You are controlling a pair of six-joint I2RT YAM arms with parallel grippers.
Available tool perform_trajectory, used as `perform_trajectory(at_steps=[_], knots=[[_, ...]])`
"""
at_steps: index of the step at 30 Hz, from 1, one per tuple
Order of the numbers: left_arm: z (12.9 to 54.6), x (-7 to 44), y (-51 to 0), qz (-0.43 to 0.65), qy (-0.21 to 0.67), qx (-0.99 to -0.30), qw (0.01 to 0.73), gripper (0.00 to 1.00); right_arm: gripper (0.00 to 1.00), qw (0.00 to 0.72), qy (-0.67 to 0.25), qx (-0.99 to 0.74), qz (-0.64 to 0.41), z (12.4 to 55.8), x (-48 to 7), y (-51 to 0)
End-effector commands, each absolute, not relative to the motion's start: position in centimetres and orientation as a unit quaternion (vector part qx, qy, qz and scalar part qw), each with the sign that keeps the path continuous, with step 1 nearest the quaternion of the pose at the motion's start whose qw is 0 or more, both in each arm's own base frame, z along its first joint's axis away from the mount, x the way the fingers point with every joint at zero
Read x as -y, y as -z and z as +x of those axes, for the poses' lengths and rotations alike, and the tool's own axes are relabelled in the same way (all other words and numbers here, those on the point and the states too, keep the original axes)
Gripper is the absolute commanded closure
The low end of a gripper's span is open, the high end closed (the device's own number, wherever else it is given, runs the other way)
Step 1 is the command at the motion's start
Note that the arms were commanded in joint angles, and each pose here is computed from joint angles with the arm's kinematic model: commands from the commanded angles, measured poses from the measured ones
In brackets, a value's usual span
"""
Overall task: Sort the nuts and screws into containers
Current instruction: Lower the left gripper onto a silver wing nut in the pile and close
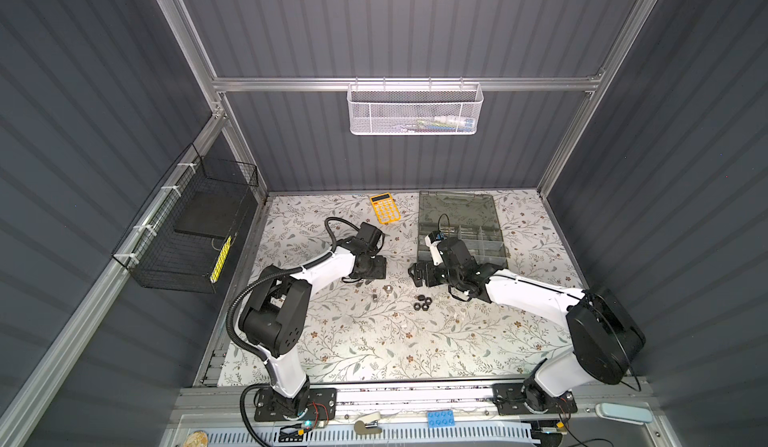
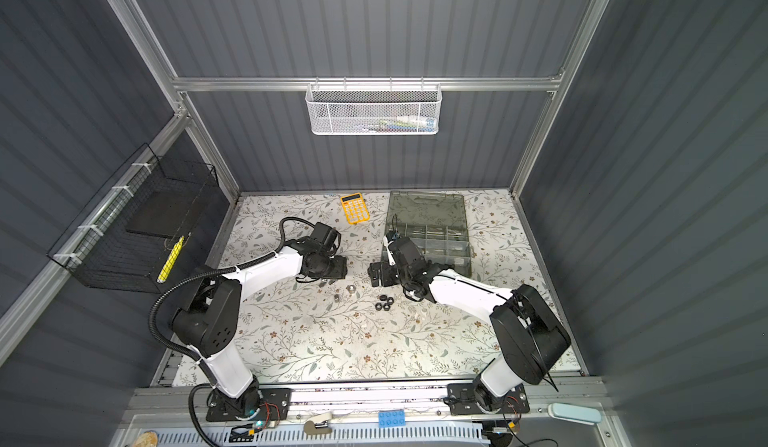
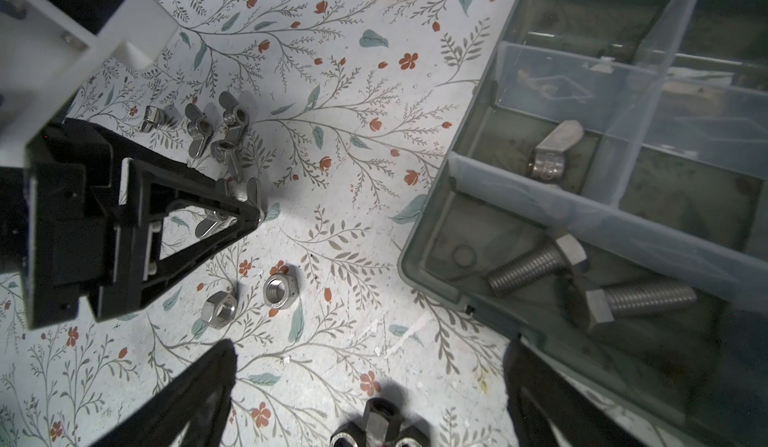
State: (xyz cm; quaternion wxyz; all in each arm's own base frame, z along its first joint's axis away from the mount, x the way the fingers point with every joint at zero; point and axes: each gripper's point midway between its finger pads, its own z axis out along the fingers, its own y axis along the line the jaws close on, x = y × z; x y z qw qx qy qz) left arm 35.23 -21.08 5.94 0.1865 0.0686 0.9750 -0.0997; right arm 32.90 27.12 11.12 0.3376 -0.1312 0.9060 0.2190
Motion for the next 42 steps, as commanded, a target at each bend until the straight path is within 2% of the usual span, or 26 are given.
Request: perform_trajectory(at_steps=[1, 17, 38, 42], knots=[[35.2, 21.2, -5.4, 0.066, 0.096, -0.976, 0.182, 0.35, 0.01, 0.337, -0.22, -0.906, -0.131, 33.1, -27.5, -11.4], [35.0, 20.7, -2.6, 0.074, 0.07, -0.982, 0.161, 0.5, 0.01, 0.339, -0.222, -0.905, -0.13, 33.1, -27.5, -11.5], [34.9, 20.6, -0.9, 0.079, 0.061, -0.984, 0.147, 0.82, 0.01, 0.345, -0.219, -0.904, -0.124, 33.2, -27.2, -11.8], [35.2, 20.9, -1.7, 0.08, 0.069, -0.982, 0.154, 0.84, 0.01, 0.354, -0.217, -0.902, -0.12, 33.2, -26.8, -12.2]])
